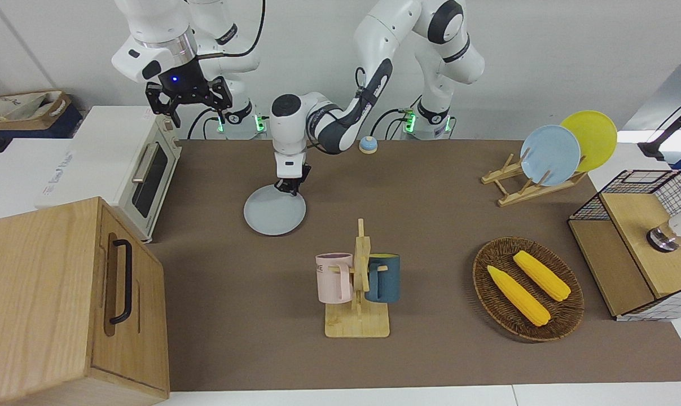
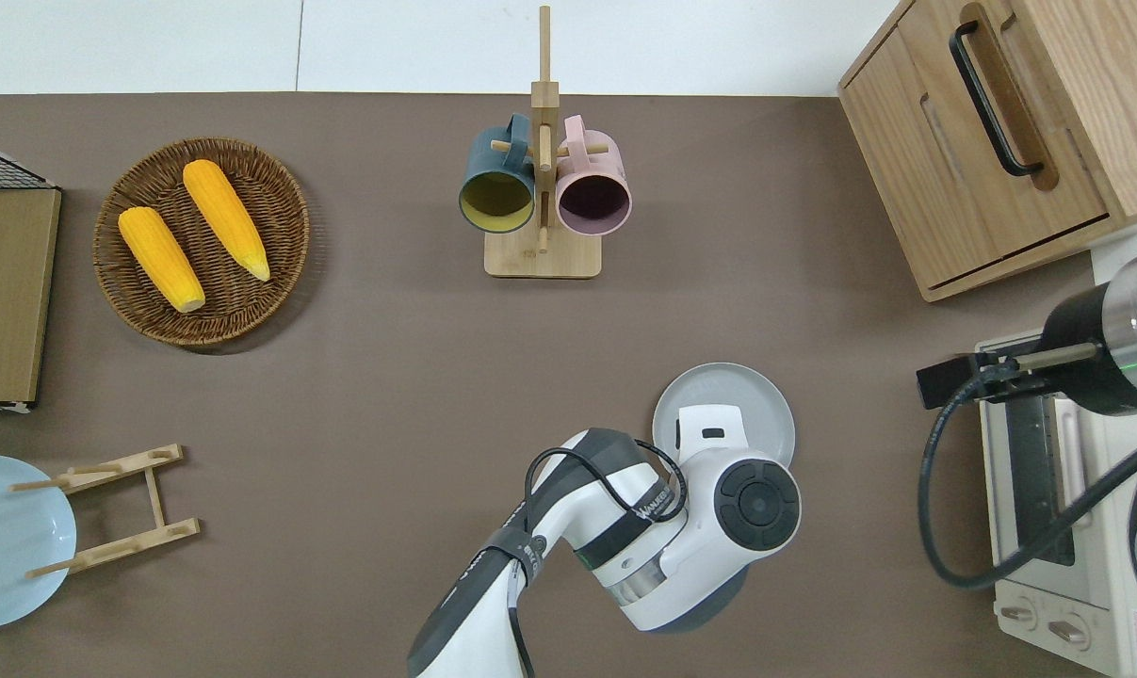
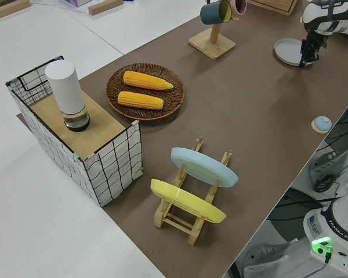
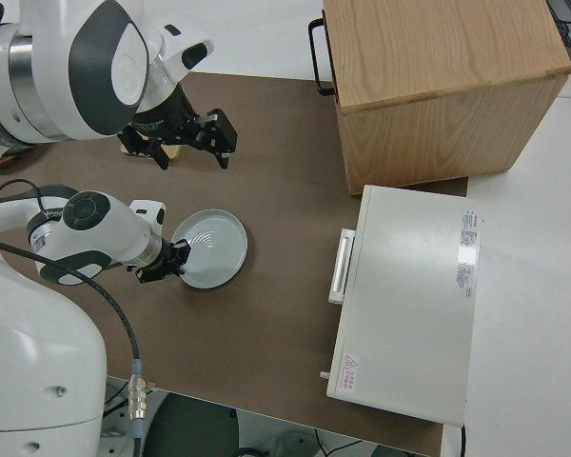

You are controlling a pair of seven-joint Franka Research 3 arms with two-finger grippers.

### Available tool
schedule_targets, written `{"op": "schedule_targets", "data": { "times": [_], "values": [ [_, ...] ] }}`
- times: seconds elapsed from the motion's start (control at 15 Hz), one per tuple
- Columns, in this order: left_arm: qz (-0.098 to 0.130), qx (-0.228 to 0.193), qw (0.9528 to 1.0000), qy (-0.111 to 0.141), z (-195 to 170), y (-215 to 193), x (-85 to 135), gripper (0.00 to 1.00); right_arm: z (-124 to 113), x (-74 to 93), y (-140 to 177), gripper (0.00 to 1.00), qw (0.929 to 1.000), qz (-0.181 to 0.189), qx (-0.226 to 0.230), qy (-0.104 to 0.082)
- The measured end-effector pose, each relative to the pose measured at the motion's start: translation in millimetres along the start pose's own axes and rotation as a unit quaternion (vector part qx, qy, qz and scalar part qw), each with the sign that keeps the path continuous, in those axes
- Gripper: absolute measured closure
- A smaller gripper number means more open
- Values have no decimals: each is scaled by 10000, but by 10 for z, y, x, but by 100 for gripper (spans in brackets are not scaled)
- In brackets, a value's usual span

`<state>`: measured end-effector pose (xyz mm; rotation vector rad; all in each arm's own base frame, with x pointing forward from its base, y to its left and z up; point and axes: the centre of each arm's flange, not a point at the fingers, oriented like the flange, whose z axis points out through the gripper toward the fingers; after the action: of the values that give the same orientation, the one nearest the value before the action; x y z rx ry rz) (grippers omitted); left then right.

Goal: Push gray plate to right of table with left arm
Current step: 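Lift the left gripper up and away from the gray plate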

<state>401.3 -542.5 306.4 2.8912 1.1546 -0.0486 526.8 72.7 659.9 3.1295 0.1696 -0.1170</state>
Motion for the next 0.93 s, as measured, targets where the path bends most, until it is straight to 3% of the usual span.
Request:
{"op": "schedule_targets", "data": {
  "times": [0.27,0.6,0.67,0.87,0.93],
  "values": [
    [27,3,10000,44,0,1,-12,96,0,0,0,1,10000,0,0,0],
    [100,115,9998,116,136,-7,-32,51,0,0,0,1,10000,0,0,0],
    [133,119,9997,152,147,-9,-37,35,0,0,0,1,10000,0,0,0],
    [167,121,9996,200,160,-8,-31,4,0,0,0,1,10000,0,0,0],
    [169,122,9996,204,162,-7,-29,2,0,0,0,1,10000,0,0,0]
  ]
}}
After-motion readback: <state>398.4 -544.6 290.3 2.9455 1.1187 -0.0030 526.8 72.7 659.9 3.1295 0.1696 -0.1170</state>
